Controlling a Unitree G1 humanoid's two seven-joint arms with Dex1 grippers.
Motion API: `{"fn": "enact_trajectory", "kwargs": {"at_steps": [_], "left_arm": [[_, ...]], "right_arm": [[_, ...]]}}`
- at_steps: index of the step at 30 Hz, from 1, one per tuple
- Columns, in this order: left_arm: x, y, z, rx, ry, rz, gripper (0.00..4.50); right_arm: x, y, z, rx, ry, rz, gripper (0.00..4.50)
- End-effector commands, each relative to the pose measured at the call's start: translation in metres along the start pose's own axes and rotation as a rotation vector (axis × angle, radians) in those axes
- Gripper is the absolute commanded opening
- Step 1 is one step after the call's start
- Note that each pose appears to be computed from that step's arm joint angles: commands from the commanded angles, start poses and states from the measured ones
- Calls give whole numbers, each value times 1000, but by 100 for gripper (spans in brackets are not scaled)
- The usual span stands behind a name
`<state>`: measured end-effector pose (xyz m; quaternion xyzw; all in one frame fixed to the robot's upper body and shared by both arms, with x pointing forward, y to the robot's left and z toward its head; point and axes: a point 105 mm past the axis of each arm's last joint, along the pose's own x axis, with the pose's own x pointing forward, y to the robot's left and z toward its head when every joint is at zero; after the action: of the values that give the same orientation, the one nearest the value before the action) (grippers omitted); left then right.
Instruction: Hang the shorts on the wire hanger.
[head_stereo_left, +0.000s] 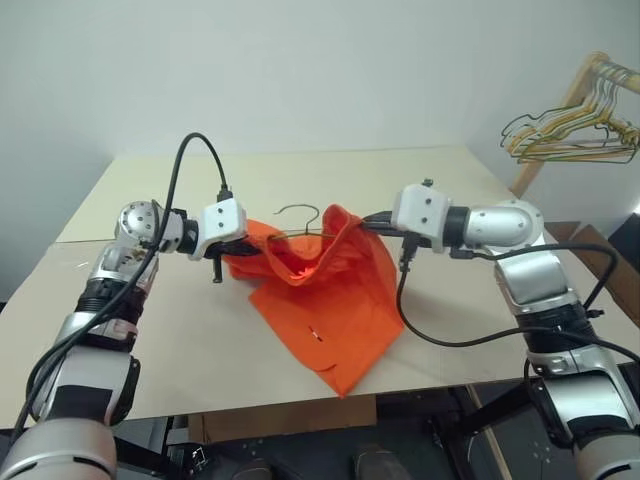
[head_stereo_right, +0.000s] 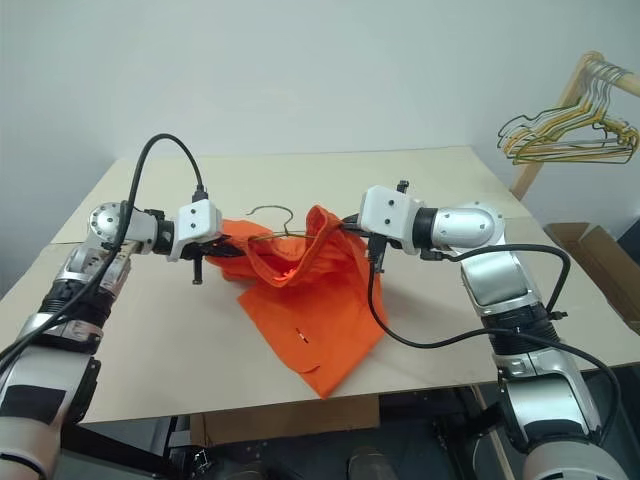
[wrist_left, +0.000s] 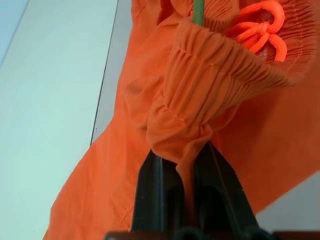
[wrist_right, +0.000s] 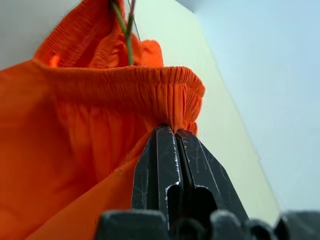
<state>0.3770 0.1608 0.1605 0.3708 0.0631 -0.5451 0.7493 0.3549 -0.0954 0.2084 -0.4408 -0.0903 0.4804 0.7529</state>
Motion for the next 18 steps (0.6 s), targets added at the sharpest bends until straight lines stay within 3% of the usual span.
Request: {"fn": "enact_trajectory", "kwargs": {"at_steps": [1,3,4,9,18], "left_arm": [[-8,11,18,32,-61,60,0],[-8,13,21,30,-88,76,0],[-8,13,23,28,-105,80,0],[-9,7,28,35,-139,48,0],[-7,0,26,15,-138,-3,0]], "right_arm": [[-2,-2,3,-82,1,-17,3],[-3,0,5,-93,-9,-10,3],[-3,0,4,-90,-8,-6,23],[-5,0,-9,-88,33,-13,170],[-8,-3,-20,7,32,-40,170]]}}
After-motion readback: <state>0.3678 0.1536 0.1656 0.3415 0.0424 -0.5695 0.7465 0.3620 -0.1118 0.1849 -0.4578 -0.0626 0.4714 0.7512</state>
